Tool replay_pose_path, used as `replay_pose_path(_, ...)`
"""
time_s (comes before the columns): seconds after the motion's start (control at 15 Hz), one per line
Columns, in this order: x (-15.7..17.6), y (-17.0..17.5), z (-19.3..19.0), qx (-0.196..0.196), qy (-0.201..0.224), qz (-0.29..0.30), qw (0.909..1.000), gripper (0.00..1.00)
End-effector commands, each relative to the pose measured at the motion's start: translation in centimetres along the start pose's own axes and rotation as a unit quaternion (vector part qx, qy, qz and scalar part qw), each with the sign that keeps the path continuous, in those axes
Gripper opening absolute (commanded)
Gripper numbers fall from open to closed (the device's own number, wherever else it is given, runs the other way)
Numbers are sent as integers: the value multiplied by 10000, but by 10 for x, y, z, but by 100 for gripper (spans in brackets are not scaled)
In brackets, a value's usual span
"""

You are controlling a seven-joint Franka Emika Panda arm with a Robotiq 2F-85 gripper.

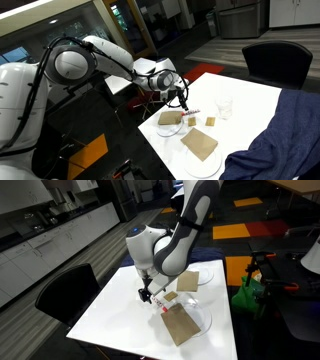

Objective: Put the marker in the cup

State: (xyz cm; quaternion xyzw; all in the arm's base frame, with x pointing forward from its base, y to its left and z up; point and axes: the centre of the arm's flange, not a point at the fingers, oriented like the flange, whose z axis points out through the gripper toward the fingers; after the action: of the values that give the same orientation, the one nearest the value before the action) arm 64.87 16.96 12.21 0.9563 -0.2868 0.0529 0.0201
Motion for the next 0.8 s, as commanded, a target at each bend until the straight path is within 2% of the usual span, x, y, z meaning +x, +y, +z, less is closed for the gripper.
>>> replay_pose_path(0.0, 5, 3, 2, 131, -112, -27, 9998, 88)
replay_pose_path(0.47, 13, 6, 25, 250, -271, -145, 9992, 90)
replay_pose_path(0.73, 17, 5, 39, 363, -259, -92, 9990, 86)
